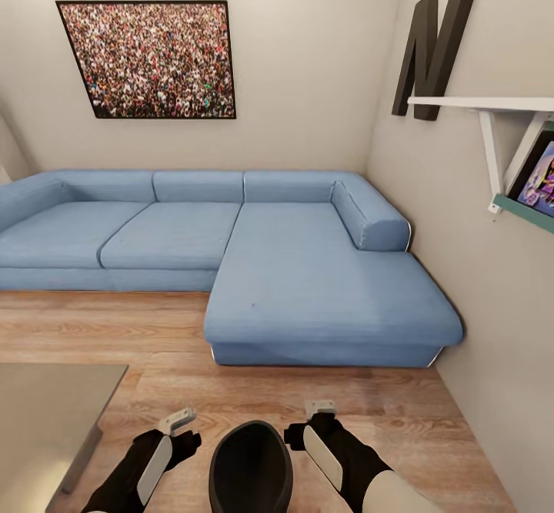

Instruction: Place each of the two pumpkins and all three candles from the living room inside a cabinet in the living room (use any cabinet), then make sure every cabinet is closed, and position the cauldron so it is next to a table in the living room.

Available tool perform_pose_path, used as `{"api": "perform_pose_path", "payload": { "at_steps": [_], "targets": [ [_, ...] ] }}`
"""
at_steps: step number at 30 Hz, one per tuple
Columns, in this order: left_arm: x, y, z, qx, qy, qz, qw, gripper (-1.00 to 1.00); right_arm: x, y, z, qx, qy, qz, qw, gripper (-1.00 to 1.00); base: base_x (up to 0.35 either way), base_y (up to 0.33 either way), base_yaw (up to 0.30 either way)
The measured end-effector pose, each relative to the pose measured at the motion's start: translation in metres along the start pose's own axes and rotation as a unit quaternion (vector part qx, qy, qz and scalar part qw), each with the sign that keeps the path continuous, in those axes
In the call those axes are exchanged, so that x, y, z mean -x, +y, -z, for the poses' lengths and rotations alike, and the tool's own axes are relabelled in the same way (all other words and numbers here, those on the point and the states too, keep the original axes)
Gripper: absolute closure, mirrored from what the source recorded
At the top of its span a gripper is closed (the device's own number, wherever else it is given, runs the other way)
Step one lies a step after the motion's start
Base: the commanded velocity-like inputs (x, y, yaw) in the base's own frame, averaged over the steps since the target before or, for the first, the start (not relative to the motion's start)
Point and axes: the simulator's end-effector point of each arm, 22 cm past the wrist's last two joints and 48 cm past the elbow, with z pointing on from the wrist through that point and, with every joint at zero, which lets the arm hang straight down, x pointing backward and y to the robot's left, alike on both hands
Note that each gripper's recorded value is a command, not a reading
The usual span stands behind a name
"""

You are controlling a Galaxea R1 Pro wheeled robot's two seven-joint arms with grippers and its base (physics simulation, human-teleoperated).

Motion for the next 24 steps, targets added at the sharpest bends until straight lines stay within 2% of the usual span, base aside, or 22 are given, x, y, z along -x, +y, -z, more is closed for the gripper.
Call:
{"api": "perform_pose_path", "payload": {
  "at_steps": [4,8,11,24],
  "targets": [
    [-0.004,-0.001,-0.007,-0.001,0.000,-0.002,1.0000,-1.00,-0.001,0.000,-0.007,0.001,-0.005,-0.002,1.0000,-1.00,0.000,0.000,0.000],
    [-0.010,-0.009,-0.014,-0.004,-0.002,-0.028,0.9996,-1.00,-0.001,-0.002,-0.015,0.000,-0.018,-0.008,0.9998,-1.00,0.000,0.000,0.000],
    [-0.013,-0.013,-0.019,-0.006,-0.004,-0.038,0.9992,-1.00,-0.005,-0.004,-0.022,-0.002,-0.019,-0.009,0.9998,-1.00,0.000,0.000,0.000],
    [-0.024,-0.011,-0.041,-0.007,-0.006,-0.042,0.9991,-1.00,-0.019,-0.006,-0.045,-0.003,-0.019,-0.009,0.9998,-1.00,0.000,0.000,0.000]
  ]
}}
